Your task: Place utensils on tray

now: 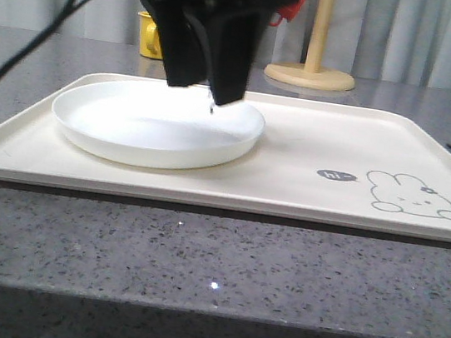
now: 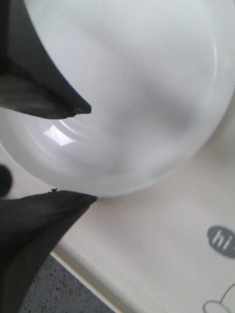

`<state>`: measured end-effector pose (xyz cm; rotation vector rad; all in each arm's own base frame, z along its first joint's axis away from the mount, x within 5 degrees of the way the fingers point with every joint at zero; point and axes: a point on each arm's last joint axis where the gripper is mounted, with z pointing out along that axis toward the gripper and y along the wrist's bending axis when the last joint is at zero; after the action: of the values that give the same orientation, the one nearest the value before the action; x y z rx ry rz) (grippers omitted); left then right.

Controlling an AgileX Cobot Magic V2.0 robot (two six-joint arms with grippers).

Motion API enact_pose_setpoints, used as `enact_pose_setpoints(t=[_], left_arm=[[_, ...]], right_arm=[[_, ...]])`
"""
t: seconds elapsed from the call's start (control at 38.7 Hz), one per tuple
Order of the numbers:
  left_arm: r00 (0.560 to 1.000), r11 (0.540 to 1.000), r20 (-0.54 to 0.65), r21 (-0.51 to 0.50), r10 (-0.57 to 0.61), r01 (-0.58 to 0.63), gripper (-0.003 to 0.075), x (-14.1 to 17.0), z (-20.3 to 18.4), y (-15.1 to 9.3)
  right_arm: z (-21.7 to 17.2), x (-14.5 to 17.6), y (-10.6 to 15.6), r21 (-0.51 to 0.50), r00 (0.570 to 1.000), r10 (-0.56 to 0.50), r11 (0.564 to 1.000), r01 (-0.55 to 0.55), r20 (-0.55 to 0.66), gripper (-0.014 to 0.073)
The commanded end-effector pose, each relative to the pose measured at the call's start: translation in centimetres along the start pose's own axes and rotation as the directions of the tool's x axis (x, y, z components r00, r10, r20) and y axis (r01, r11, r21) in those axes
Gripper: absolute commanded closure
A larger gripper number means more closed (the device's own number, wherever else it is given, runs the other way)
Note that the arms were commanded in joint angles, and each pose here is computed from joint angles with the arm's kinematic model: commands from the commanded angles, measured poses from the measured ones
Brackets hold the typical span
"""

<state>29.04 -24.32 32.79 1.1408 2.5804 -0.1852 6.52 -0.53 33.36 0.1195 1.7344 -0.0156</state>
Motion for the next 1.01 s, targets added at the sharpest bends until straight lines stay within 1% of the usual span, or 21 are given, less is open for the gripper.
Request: enact_pose_setpoints(t=[0.0,0.05,0.1,0.18,0.34,0.39,0.47,0.57,0.67,0.78,0.83,0.93,0.98], left_arm=[[0.99,0.994,0.101,-0.031,-0.099,0.103,0.051,1.5,-5.1,2.3],[0.982,0.986,0.117,-0.051,-0.151,0.157,0.0555,2.6,-6.1,4.0],[0.971,0.976,0.136,-0.066,-0.196,0.206,0.0591,3.7,-7.1,5.1],[0.947,0.953,0.177,-0.095,-0.268,0.287,0.065,5.7,-8.3,7.1],[0.887,0.898,0.286,-0.149,-0.363,0.415,0.0737,10.3,-10.1,9.4],[0.861,0.873,0.327,-0.165,-0.39,0.458,0.0738,12.0,-10.5,9.9],[0.827,0.844,0.385,-0.184,-0.409,0.503,0.0738,14.3,-10.8,10.0],[0.775,0.816,0.48,-0.187,-0.41,0.548,0.0738,16.9,-11.0,9.2],[0.714,0.801,0.602,-0.197,-0.357,0.566,0.0738,19.3,-11.0,7.7],[0.635,0.791,0.724,-0.209,-0.269,0.574,0.0738,21.9,-10.8,5.9],[0.588,0.787,0.779,-0.215,-0.22,0.579,0.0738,23.2,-10.8,4.9],[0.505,0.78,0.852,-0.221,-0.137,0.585,0.0738,26.1,-10.4,2.7],[0.474,0.778,0.874,-0.223,-0.106,0.587,0.0738,27.2,-10.2,1.9]], right_arm=[[-0.2,-1.7,0.1,-0.002,0.995,-0.007,1.0,0.007,0.101,-0.0057],[-0.2,-1.7,0.1,-0.002,0.995,-0.007,1.0,0.007,0.101,-0.0057],[-0.2,-1.7,0.1,-0.002,0.995,-0.007,1.0,0.007,0.101,-0.0057],[-0.2,-1.7,0.1,-0.002,0.995,-0.007,1.0,0.007,0.101,-0.0057],[-0.2,-1.7,0.1,-0.002,0.995,-0.007,1.0,0.007,0.101,-0.0057],[-0.2,-1.7,0.1,-0.002,0.995,-0.007,1.0,0.007,0.101,-0.0057],[-0.2,-1.7,0.1,-0.002,0.995,-0.007,1.0,0.007,0.101,-0.0057],[-0.2,-1.7,0.1,-0.002,0.995,-0.007,1.0,0.007,0.101,-0.0057],[-0.2,-1.7,0.1,-0.002,0.995,-0.007,1.0,0.007,0.101,-0.0057],[-0.2,-1.7,0.1,-0.002,0.995,-0.007,1.0,0.007,0.101,-0.0057],[-0.2,-1.7,0.1,-0.002,0.995,-0.007,1.0,0.007,0.101,-0.0057],[-0.2,-1.7,0.1,-0.002,0.995,-0.007,1.0,0.007,0.101,-0.0057],[-0.2,-1.7,0.1,-0.002,0.995,-0.007,1.0,0.007,0.101,-0.0057]])
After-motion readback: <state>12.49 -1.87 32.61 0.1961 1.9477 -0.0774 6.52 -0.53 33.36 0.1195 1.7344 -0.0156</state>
